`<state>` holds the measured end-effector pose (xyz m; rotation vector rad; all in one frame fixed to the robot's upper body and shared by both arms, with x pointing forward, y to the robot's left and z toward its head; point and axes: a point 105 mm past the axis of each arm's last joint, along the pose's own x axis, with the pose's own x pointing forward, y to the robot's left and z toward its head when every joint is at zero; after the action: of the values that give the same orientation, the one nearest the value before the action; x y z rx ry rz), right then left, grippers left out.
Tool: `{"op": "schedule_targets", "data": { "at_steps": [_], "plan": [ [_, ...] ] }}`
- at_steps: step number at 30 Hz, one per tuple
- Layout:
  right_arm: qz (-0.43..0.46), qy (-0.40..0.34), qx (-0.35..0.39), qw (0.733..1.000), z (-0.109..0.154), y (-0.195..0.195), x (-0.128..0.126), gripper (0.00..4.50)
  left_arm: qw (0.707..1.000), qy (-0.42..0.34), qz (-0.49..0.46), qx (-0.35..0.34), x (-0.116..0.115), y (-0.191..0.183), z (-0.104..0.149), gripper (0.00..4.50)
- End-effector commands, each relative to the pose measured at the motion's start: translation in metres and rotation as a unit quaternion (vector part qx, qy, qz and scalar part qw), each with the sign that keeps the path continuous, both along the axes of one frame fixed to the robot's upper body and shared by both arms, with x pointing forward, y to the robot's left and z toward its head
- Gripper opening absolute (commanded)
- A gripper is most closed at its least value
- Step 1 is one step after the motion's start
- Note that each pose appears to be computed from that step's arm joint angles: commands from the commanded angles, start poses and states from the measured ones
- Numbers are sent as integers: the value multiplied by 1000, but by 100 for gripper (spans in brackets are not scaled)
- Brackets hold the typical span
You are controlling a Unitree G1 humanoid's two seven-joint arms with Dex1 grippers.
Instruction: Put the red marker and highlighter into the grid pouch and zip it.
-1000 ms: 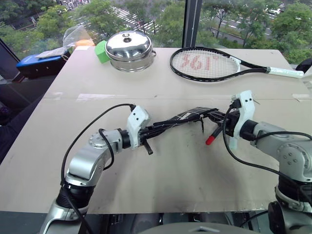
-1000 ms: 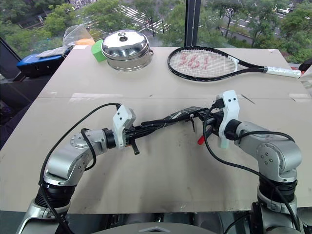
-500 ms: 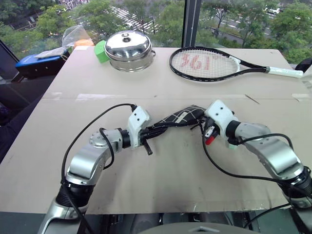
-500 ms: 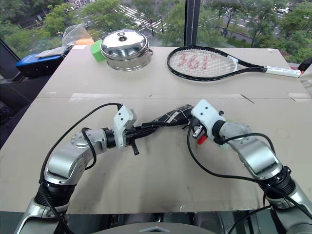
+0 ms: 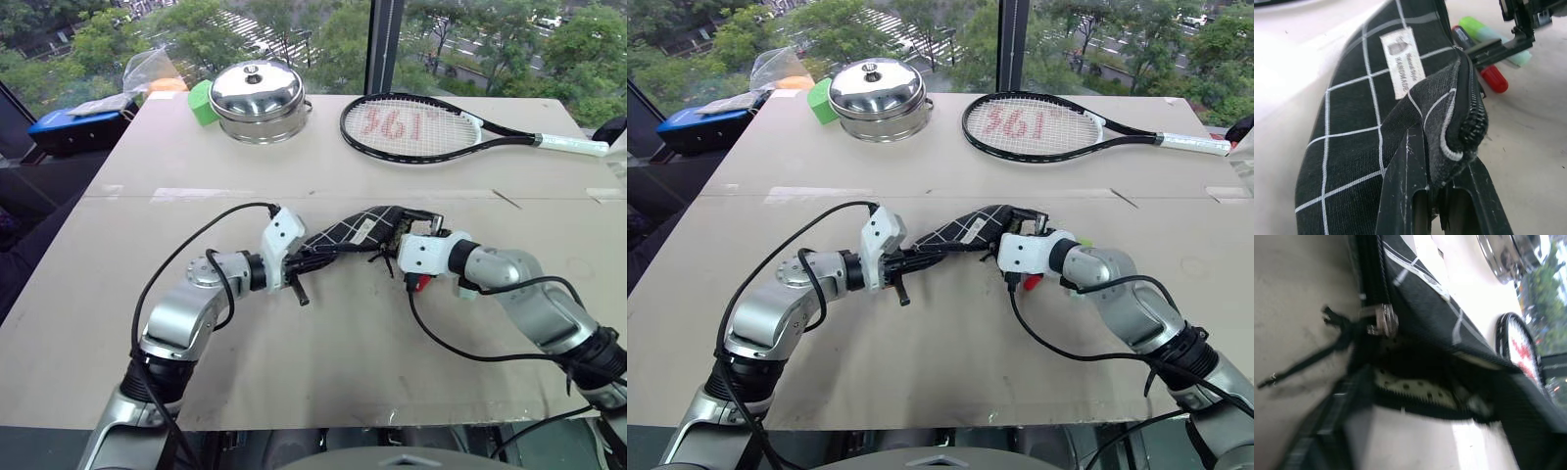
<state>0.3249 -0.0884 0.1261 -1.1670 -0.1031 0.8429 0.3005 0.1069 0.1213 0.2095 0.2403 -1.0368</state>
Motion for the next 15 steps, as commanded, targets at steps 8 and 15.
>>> {"op": "schedule_targets", "data": {
  "at_steps": [8, 15],
  "plan": [
    [-20, 28, 68, 997, 3, 3, 1, 444, 998, -39, -42, -24, -2, -13, 21, 0],
    [-69, 240, 219, 943, 3, -17, -34, 444, 999, -40, -30, -11, 2, -5, 18, 0]
  ]
}}
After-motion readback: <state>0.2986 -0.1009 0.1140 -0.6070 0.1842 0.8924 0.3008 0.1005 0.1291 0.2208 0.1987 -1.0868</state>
